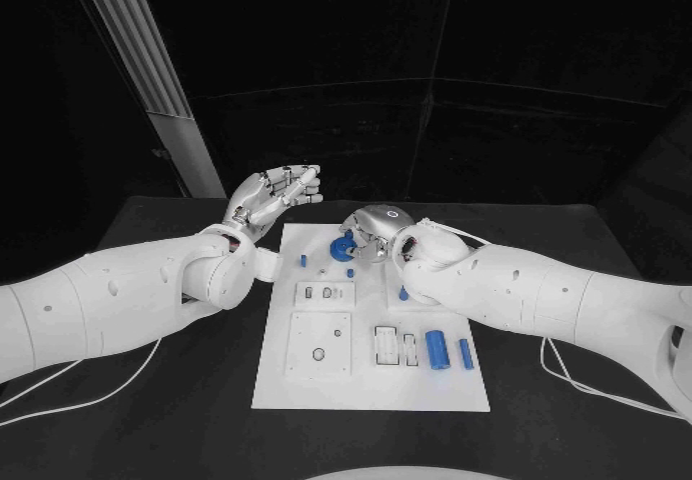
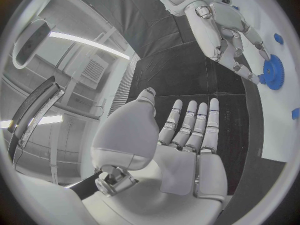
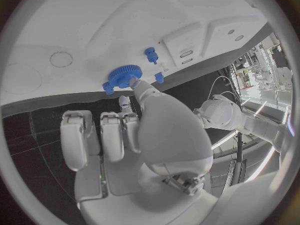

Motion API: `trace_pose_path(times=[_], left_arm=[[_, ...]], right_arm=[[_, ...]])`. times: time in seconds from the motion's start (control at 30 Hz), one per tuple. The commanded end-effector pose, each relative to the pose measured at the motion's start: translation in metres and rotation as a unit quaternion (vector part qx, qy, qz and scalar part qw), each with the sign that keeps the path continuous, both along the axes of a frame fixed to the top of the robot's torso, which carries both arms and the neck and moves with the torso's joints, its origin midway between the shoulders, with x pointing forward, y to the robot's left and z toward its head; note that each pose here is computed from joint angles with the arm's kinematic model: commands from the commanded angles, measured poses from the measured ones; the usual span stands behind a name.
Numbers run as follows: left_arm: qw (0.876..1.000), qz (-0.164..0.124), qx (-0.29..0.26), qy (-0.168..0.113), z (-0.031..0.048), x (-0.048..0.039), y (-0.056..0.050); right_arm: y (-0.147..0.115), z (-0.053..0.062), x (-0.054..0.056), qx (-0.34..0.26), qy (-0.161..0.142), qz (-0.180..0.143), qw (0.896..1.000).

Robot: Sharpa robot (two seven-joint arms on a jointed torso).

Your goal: Assemble the parts on the task board

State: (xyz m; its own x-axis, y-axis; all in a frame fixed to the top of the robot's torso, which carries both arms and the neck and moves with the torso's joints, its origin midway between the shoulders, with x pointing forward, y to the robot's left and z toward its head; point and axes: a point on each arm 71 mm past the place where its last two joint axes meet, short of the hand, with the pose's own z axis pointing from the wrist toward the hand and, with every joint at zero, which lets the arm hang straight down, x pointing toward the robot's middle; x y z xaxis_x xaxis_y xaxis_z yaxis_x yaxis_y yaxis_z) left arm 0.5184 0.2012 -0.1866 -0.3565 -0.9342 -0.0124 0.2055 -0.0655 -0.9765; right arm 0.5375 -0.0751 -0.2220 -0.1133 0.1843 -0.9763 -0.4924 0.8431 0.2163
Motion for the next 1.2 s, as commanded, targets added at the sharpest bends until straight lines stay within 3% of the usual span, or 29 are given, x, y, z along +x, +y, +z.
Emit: trace_pose_path(times=[0.03,0.33,0.47,0.57,0.73,0.9,1.2], left_arm=[[0.995,-0.004,-0.038,-0.094,0.0146,-0.0041,0.001],[0.995,-0.004,-0.038,-0.094,0.0145,-0.0038,0.001],[0.995,-0.003,-0.037,-0.094,0.0145,-0.0031,0.001],[0.995,-0.001,-0.036,-0.095,0.0143,-0.0019,0.003],[0.995,0.002,-0.033,-0.096,0.0134,0.0014,0.003],[0.995,0.006,-0.030,-0.097,0.0109,0.0043,0.003],[0.995,0.006,-0.029,-0.093,0.0041,0.0066,0.000]], right_arm=[[0.001,0.002,0.000,-0.001,-0.004,0.002,1.000],[0.000,0.006,-0.001,0.018,-0.028,0.010,0.999],[-0.006,0.014,-0.006,0.062,-0.060,0.021,0.996],[-0.014,0.020,-0.012,0.100,-0.067,0.021,0.993],[-0.042,0.040,-0.020,0.170,-0.062,0.005,0.983],[-0.077,0.053,-0.028,0.199,-0.047,-0.007,0.979],[-0.142,0.057,-0.035,0.189,-0.036,-0.031,0.981]])
